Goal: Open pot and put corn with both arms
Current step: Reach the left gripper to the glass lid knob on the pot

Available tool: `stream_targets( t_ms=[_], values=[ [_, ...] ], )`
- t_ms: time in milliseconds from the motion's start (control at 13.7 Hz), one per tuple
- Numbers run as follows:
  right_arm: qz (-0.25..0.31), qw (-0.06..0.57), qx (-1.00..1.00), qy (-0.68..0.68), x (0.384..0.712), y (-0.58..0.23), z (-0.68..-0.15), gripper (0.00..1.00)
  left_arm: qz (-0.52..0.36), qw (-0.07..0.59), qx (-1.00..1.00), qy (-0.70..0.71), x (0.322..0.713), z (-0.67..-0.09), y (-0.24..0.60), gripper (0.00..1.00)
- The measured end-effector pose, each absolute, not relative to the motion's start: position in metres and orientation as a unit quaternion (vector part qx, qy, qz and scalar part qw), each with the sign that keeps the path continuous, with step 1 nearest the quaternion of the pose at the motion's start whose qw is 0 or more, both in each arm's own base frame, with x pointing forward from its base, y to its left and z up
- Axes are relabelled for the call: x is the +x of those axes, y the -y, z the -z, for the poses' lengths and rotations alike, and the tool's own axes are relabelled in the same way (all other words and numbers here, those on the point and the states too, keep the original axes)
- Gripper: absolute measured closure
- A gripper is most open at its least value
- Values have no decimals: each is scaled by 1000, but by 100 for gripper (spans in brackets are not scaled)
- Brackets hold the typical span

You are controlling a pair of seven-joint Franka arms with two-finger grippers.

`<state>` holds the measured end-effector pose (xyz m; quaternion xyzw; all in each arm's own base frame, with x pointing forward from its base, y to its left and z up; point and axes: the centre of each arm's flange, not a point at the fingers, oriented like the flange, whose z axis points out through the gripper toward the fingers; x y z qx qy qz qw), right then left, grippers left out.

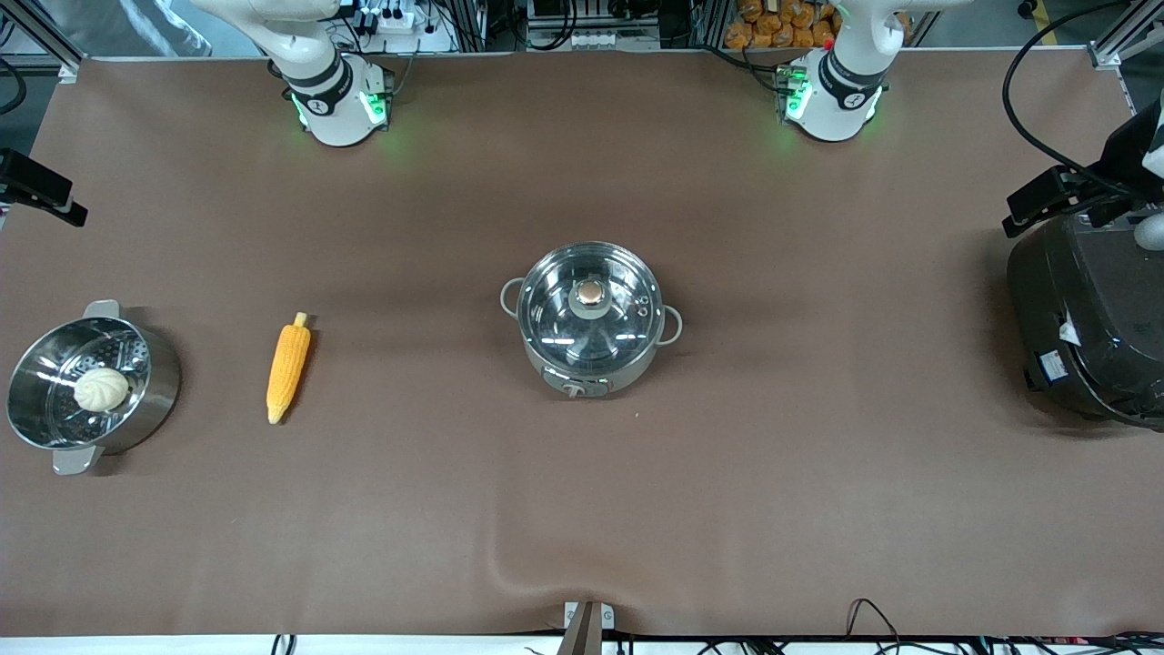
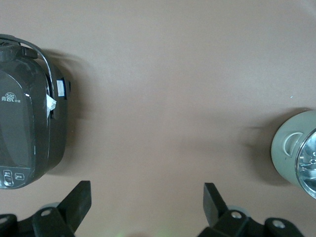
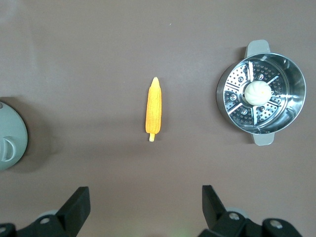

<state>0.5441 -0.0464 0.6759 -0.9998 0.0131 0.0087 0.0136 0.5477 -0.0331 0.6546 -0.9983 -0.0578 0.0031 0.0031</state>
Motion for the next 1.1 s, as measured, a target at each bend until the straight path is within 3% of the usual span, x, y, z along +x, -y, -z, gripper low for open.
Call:
stream_targets(
  t_ms=[439,805,1098],
  values=[
    [-9,15,-1000,-10,544,43,-676,0,-15,-3,-1000,17,551,-641,80,0],
    [-32,16,-999,-8,540,41,-672,0,-22,-51,-997,50,567,-576,256,0],
    [-44,16,-999,-8,537,40,-670,0,-17,-52,-992,114,544,-500,397,0]
  ],
)
